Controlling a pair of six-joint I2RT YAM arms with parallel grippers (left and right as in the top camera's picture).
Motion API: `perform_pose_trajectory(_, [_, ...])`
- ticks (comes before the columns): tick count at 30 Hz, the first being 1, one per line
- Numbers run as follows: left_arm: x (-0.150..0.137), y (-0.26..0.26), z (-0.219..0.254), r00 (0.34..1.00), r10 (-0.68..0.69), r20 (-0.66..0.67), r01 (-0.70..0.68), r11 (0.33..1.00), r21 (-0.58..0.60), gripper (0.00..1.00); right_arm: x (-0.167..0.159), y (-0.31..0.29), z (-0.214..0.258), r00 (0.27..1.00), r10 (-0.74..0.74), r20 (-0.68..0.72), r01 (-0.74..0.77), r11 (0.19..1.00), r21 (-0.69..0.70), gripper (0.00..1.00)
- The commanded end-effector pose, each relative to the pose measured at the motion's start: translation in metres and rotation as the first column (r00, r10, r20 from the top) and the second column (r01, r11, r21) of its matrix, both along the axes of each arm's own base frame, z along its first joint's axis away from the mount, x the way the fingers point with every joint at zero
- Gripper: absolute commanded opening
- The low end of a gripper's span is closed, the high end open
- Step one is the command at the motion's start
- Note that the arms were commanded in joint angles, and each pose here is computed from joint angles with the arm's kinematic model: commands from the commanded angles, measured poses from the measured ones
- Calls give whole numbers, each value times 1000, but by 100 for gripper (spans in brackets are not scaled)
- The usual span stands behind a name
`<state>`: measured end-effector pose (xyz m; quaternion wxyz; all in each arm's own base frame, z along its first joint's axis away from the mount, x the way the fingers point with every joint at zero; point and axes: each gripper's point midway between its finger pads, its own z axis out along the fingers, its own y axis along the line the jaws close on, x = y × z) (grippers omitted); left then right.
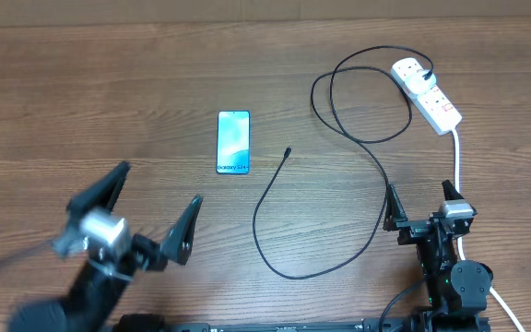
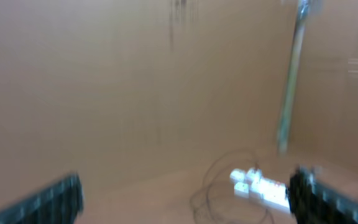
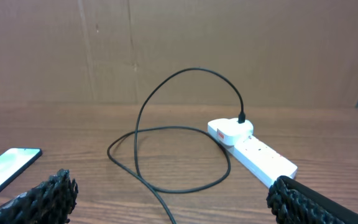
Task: Plug charger to phone and switch on socket
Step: 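Move the left gripper forward over the Galaxy phone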
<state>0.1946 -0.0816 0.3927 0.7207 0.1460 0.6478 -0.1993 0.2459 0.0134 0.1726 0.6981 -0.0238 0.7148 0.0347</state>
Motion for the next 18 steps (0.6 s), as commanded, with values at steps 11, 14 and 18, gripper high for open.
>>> perform_pose_trajectory(11, [101, -37, 6, 774, -193, -604, 170, 981, -96, 100, 0, 1, -2, 1000, 3, 3, -3, 1000, 3, 100])
perform_pose_trajectory(14, [123, -32, -17, 670, -11, -742, 47, 999, 27, 100, 0, 1, -2, 1000, 2, 3, -2, 1000, 3, 100])
perform_pose_trajectory(18, [138, -22, -58, 478, 299, -826, -35, 946, 322, 100, 0, 1, -2, 1000, 3, 3, -3, 1000, 3, 100])
